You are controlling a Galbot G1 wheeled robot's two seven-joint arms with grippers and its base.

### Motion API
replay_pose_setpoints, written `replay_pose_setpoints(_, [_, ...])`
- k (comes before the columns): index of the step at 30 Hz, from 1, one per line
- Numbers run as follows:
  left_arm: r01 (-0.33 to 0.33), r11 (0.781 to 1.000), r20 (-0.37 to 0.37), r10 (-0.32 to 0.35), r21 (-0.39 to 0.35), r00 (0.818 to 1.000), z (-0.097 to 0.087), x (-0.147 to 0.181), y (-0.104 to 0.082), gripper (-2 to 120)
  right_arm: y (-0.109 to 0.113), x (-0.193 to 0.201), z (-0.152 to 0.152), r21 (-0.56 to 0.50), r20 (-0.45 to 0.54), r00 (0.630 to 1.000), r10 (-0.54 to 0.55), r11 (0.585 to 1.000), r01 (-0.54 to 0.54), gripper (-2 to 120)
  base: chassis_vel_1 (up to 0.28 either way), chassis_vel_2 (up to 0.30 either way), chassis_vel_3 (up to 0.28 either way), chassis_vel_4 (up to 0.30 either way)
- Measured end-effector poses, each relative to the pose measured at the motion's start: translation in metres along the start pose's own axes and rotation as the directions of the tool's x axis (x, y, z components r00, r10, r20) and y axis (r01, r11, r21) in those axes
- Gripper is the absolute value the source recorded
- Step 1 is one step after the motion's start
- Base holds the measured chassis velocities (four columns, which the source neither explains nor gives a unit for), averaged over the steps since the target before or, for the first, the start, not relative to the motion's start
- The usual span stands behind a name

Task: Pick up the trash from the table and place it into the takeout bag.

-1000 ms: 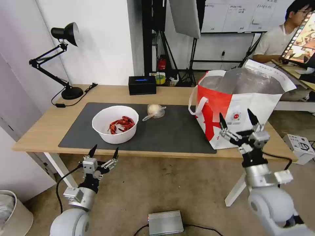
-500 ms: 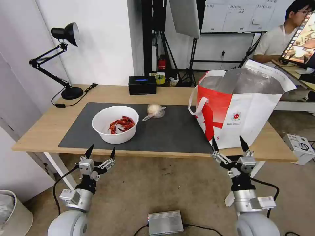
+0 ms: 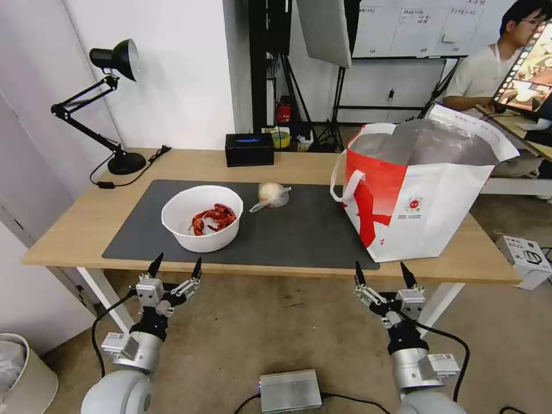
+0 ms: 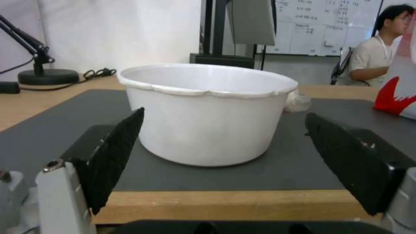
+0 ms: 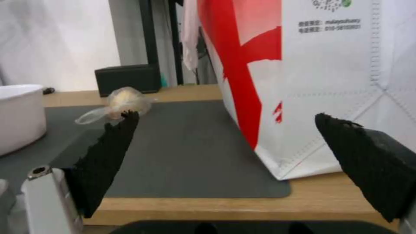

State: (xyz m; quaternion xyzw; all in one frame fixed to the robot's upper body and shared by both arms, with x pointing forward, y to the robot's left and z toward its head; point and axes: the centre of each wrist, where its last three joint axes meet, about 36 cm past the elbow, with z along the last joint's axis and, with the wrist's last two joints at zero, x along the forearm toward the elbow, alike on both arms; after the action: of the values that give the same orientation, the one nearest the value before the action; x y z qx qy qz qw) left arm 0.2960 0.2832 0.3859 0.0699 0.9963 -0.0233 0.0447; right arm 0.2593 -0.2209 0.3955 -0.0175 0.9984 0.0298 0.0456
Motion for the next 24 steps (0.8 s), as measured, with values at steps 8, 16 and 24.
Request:
replay_pose_setpoints(8, [0.002,1.0,-0.01,-0.001,0.005,1.0,0.003,0.002,-0.001,100,0.02,0.002,0.009,-0.03,-0.041,0.999,-0.014,0.999,0.012,100,0.0,0.0,0.0,0.0])
replay_pose_setpoints(16, [-0.002,1.0,-0.023,0.002,0.007,1.0,0.006,0.007,-0.002,100,0.019,0.003,0.011,-0.023,-0.048,0.999,-0.023,0.999,0.022,100,0.0,0.0,0.0,0.0])
replay_pose_setpoints(24, [-0.015,1.0,-0.023,0.015,0.011,1.0,0.008,0.007,-0.006,100,0.017,0.002,0.012,-0.021,-0.051,0.998,-0.024,1.0,0.023,100,0.0,0.0,0.0,0.0])
